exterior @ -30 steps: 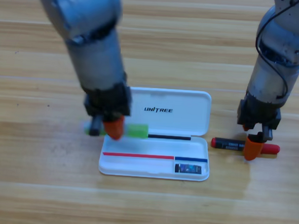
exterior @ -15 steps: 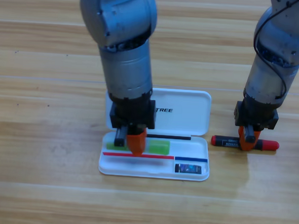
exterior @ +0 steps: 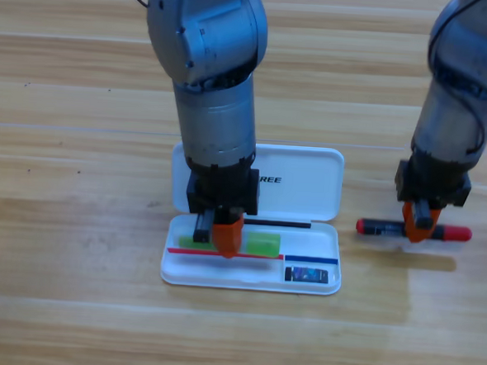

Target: Clean up eraser and pencils

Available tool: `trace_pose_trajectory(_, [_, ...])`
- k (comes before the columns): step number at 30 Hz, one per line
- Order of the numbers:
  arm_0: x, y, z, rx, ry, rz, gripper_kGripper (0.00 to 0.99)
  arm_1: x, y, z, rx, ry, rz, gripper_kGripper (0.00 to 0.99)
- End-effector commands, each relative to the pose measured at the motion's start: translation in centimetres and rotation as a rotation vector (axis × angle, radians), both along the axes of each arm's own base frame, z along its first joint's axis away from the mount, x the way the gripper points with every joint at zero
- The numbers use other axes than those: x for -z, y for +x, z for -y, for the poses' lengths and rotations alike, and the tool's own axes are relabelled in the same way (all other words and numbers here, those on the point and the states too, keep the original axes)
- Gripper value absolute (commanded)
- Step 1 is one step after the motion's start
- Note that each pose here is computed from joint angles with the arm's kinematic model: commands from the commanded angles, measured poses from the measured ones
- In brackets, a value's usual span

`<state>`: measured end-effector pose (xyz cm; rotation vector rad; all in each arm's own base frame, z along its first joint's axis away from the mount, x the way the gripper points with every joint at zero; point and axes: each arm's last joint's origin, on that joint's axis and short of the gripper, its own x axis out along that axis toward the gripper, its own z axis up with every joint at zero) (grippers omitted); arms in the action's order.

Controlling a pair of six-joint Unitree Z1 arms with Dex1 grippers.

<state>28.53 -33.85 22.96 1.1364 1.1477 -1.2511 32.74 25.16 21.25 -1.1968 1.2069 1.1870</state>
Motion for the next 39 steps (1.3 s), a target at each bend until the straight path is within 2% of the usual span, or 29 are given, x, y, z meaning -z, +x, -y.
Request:
trace_pose_trajectory(1, [2.8, 0.1, 0.3, 0.016, 0.056, -0.056, 0.000, -3.5, -2.3, 0.4, -0.019, 0.017, 0.032, 0.000])
trace_pose_trajectory(33, [4.2, 0.7, -0.4, 0.004, 0.042, -0.071, 0.000, -5.2, -4.6, -2.4, -0.055, 0.040, 0.062, 0.000])
trace_pose_trajectory(34, [4.1, 0.7, -0.4, 0.004, 0.040, -0.069, 0.307, -5.3, -4.6, -2.4, -0.055, 0.041, 0.065, 0.000])
trace_pose_trajectory(35, [4.0, 0.7, -0.4, 0.001, 0.040, -0.069, 0.661, -5.3, -4.6, -2.4, -0.055, 0.039, 0.065, 0.000])
trace_pose_trajectory(36, [4.0, 0.7, -0.5, 0.000, 0.041, -0.070, 0.922, -5.3, -4.5, -2.4, -0.053, 0.040, 0.069, 0.000])
trace_pose_trajectory(37, [4.0, 0.7, -0.5, -0.002, 0.040, -0.069, 0.988, -5.4, -4.6, -2.5, -0.055, 0.041, 0.070, 0.000])
trace_pose_trajectory(39, [3.9, 0.7, -0.5, -0.006, 0.038, -0.067, 0.990, -5.4, -4.6, -2.6, -0.055, 0.042, 0.071, 0.000])
